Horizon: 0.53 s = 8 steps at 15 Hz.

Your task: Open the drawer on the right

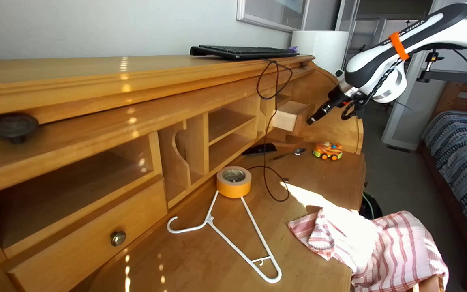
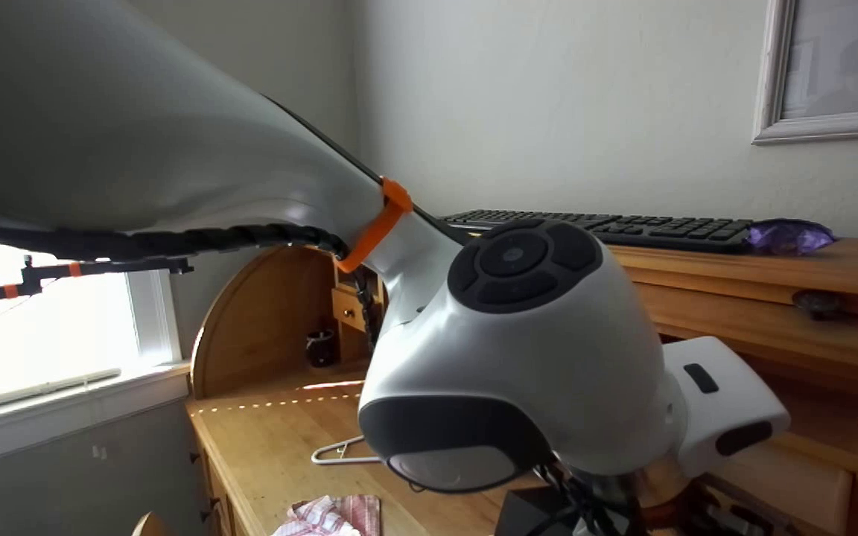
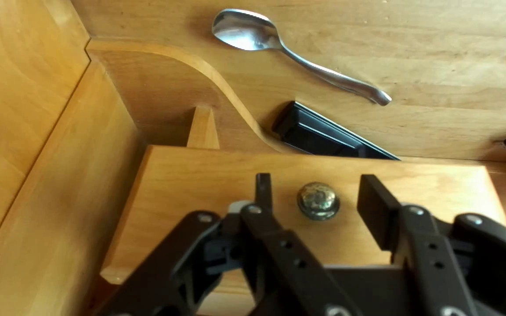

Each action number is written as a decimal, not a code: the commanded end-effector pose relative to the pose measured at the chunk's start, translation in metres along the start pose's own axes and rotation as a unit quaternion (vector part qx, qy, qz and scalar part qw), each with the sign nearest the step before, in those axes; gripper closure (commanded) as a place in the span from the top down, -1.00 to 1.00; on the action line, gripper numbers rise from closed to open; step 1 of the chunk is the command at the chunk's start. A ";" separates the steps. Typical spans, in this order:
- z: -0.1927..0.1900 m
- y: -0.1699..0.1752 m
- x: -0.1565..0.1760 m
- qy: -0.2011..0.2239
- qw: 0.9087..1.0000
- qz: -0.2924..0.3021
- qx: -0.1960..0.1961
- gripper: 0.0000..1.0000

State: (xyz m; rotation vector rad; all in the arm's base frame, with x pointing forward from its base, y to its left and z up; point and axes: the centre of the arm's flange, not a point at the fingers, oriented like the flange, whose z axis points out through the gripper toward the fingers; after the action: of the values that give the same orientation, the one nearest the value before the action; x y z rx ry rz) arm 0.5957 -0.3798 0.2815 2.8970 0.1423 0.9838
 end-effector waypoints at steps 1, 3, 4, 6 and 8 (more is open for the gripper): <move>-0.001 -0.014 -0.007 0.003 1.000 -0.002 -0.017 0.76; -0.012 -0.022 -0.004 -0.008 0.999 -0.001 -0.039 0.98; -0.018 -0.025 -0.004 -0.012 0.998 -0.008 -0.055 1.00; -0.037 -0.031 -0.006 -0.031 0.994 -0.003 -0.109 1.00; -0.063 -0.034 -0.012 -0.055 0.988 0.012 -0.147 1.00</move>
State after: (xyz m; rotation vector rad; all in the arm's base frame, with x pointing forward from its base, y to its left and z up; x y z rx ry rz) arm 0.5745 -0.3712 0.2956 2.7340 0.0464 0.9207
